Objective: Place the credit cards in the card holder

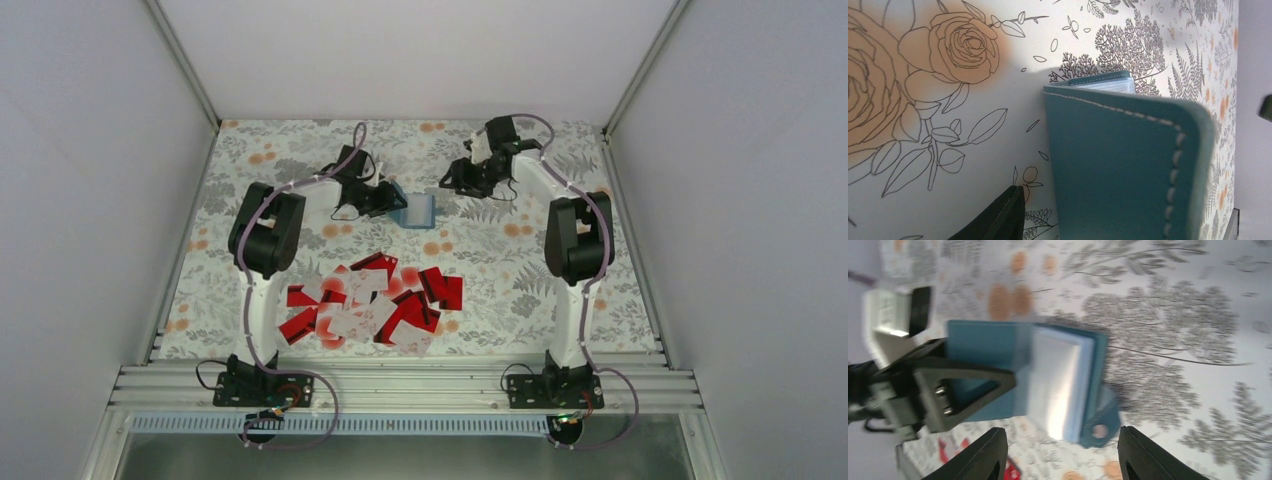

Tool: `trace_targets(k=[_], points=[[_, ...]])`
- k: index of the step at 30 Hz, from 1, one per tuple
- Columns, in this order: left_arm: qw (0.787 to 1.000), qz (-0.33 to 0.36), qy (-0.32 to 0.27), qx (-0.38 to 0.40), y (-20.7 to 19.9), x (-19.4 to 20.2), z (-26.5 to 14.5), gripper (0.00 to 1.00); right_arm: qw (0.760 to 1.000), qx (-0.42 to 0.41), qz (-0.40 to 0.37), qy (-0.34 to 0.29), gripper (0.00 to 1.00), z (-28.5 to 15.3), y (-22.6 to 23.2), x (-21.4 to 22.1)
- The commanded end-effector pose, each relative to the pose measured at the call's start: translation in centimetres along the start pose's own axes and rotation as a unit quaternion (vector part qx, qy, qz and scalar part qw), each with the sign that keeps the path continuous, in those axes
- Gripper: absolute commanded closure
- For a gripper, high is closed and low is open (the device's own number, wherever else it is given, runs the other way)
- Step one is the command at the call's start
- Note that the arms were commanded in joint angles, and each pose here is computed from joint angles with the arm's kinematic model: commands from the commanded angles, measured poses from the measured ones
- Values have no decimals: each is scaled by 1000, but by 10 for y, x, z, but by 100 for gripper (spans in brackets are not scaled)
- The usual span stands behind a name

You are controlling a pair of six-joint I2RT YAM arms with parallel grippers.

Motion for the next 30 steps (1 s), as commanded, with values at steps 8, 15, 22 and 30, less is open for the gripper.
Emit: trace_targets(k=[8, 15, 22, 30], points=[[999, 15, -43, -24, -23, -18, -41, 55, 983, -160, -75, 49, 47, 3, 74, 22], [994, 23, -70, -85, -17, -18, -66, 58, 960, -257, -54, 98, 52, 23, 91, 25], [988, 43, -79, -125, -20, -4, -94, 58, 957, -259, -43, 125, 60, 55, 98, 25], [978, 62, -75, -185, -17, 31, -134, 58, 958, -249, -39, 140, 64, 78, 106, 33]])
Point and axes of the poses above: each gripper's point midway between its finger pads, its own z axis out along the fingers, its own y axis along the line the jaws close on, x = y × z, the point moved 3 cm from there along -z, back along the fingers, and after that the axes turned 3 degrees about z, right-handed, at the moved point
